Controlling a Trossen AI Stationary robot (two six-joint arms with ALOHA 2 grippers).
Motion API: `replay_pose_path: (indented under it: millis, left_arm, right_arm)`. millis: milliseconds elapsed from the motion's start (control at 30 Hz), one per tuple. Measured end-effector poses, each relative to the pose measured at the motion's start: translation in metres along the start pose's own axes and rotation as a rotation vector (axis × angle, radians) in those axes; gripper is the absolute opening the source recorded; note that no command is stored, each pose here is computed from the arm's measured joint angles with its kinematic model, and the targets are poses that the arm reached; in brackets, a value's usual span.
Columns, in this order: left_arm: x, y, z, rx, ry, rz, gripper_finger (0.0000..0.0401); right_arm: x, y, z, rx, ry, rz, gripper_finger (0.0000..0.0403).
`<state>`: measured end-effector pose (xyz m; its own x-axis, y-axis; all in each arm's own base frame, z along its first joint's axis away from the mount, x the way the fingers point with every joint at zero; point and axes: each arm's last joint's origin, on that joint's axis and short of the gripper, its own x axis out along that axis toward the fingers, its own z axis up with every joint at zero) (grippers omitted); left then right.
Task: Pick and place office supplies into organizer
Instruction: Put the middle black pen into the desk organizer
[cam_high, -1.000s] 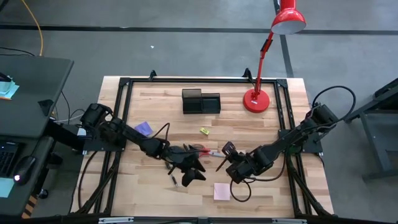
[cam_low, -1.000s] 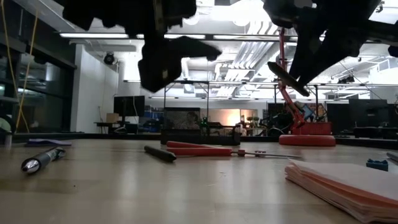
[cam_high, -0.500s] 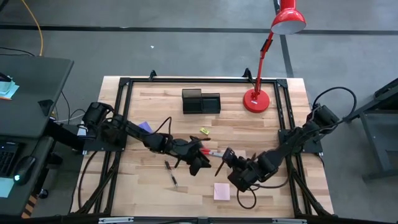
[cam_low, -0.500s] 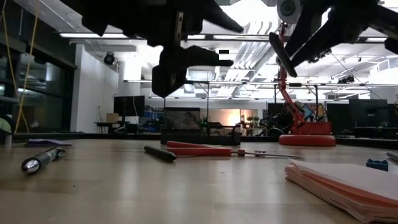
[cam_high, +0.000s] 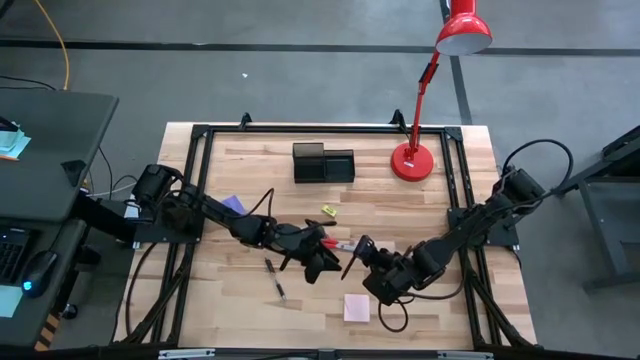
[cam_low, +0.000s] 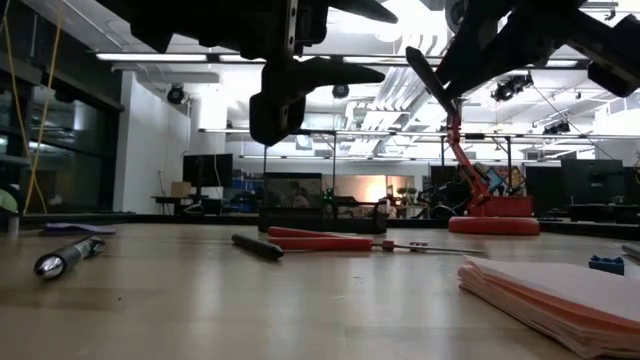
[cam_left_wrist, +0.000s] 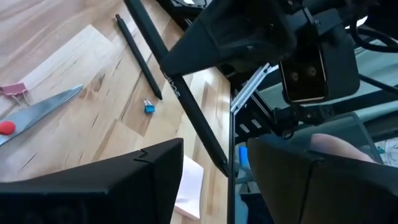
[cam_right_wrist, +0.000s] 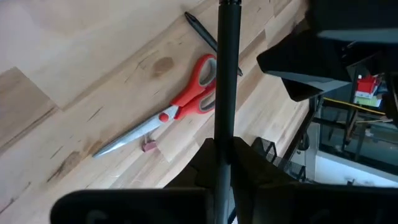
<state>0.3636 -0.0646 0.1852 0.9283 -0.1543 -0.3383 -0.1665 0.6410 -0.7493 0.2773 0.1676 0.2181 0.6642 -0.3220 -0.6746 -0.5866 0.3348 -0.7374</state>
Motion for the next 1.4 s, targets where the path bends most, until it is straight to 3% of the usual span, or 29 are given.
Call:
replay_pose_path:
  millis: [1100, 1233, 1400]
  left_arm:
    - [0.000, 0.001, -0.001, 0.007, 0.011, 0.012, 0.0167]
    - [0.000, 0.002, -0.001, 0.014, 0.015, 0.022, 0.0123]
    - [0.000, 0.002, -0.002, 0.016, 0.024, 0.030, 0.0022]
  right_arm:
    - [0.002, -0.015, 0.012, -0.124, -0.105, -0.119, 0.0007]
    - [0.002, -0.014, 0.012, -0.128, -0.103, -0.117, 0.0007]
    - [0.002, -0.014, 0.012, -0.145, -0.102, -0.122, 0.0005]
